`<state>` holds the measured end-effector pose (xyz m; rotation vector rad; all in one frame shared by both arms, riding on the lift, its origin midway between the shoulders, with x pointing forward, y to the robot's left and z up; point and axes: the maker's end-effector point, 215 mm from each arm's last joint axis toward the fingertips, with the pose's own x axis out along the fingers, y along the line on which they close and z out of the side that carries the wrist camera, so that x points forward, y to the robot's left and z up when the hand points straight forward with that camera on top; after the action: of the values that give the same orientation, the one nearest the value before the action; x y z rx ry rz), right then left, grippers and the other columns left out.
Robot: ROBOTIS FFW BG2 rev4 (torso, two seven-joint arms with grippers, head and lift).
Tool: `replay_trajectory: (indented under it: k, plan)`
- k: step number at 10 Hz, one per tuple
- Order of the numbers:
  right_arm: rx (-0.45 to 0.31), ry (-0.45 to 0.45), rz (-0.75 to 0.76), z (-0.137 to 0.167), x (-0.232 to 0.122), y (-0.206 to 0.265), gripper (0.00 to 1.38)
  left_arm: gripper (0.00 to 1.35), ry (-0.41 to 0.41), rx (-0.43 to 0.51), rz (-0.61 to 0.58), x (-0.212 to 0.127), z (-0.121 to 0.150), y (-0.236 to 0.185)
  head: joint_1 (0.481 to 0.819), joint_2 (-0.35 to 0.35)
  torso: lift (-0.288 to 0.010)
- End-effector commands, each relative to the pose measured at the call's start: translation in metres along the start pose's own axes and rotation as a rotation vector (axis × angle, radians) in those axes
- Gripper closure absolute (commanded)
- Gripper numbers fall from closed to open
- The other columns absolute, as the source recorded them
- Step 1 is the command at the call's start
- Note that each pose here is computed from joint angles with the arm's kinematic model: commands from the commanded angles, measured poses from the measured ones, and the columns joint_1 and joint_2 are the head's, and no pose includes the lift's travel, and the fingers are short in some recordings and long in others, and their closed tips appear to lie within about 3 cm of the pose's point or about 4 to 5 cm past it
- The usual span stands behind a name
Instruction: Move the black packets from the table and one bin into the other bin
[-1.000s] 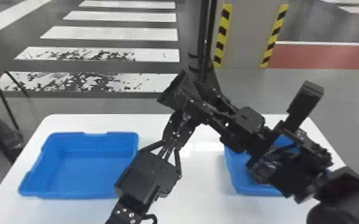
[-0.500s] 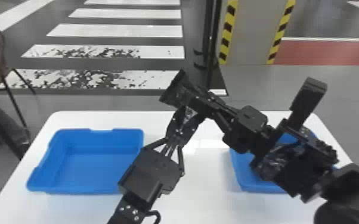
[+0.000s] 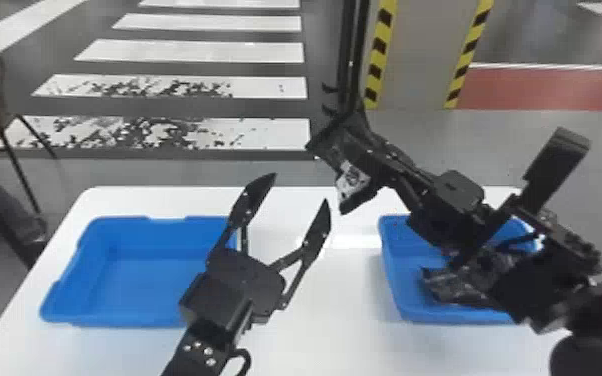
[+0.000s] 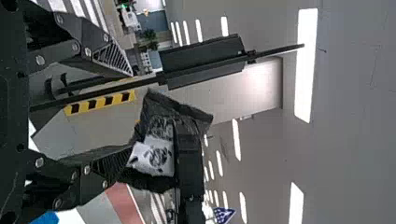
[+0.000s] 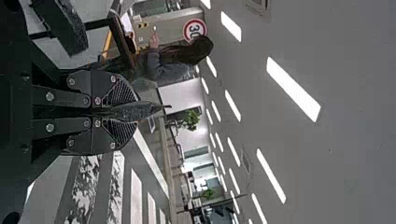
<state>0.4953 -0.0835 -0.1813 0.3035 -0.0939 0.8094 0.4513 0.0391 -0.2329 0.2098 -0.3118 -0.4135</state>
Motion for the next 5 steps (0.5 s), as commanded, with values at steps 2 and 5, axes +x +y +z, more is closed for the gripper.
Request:
replay_trajectory:
  k: [2,5]
  plan:
    - [-0.051,0.053,-0.184,-0.011,-0.053,-0.080,1.12,0.15,-0.011,0.000,0.017,-0.003,0.001,0.008,0.630,-0.065,-0.110]
    - [-0.011,0.190,-0.402,-0.077,-0.127,-0.179,1.12,0.15,0.019,-0.045,0.027,-0.006,-0.013,0.011,0.659,-0.190,-0.110]
